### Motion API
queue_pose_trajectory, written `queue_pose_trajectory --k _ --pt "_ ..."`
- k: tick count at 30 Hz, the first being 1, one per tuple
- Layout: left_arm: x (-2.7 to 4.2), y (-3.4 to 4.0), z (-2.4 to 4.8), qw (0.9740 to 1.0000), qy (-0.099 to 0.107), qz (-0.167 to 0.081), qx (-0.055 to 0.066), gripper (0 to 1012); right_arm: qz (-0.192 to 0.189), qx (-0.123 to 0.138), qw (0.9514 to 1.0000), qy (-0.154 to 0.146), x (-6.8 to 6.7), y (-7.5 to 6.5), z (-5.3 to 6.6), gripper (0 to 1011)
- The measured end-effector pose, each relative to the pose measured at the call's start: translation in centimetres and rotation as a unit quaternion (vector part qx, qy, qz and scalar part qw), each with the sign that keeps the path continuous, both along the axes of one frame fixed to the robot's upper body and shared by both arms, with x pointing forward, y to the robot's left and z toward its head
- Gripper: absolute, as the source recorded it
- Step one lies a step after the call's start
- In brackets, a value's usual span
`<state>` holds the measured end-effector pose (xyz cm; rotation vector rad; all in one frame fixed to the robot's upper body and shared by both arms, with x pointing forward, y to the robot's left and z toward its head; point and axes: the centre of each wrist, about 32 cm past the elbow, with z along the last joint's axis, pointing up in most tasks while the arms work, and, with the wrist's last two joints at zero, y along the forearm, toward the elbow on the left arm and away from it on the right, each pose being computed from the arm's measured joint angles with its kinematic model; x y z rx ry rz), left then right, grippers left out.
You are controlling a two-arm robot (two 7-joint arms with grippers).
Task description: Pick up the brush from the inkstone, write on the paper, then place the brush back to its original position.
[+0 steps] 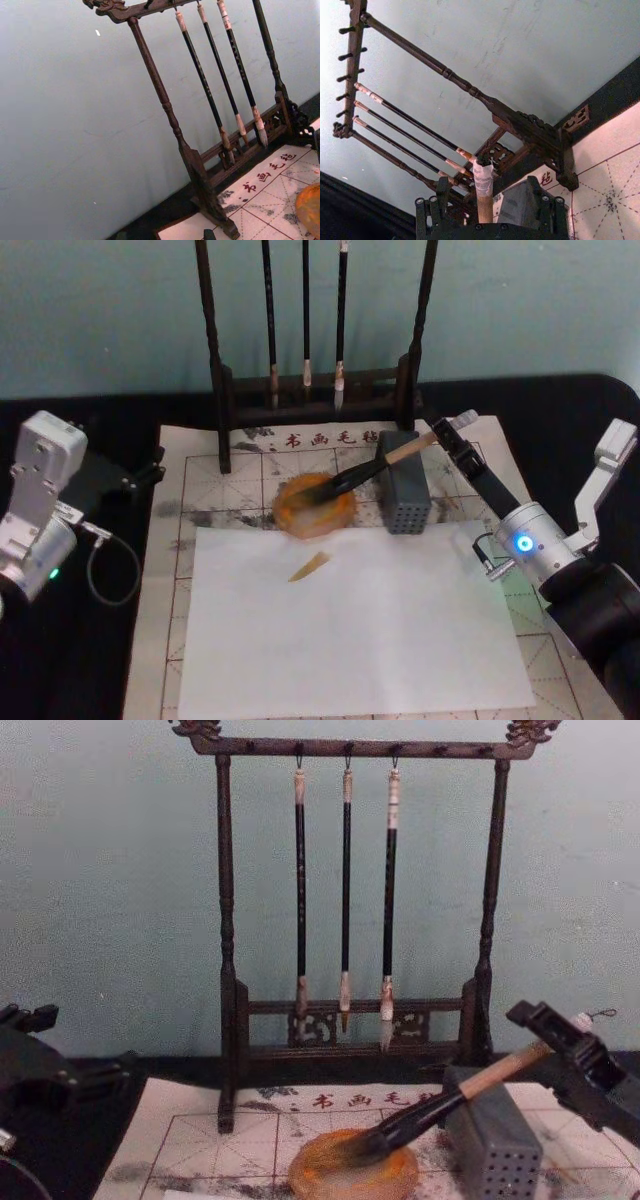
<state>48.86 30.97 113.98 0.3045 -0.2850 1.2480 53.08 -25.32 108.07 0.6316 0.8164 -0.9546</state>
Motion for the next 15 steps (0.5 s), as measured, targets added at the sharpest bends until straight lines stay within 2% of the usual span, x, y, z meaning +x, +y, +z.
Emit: queue_pose_trajectory --k 15 --pt "0.00 0.00 0.00 1.0000 0.000 0.000 0.000 1001 0.000 -0.001 1.0000 -0.001 0.02 -0.01 0.01 1000"
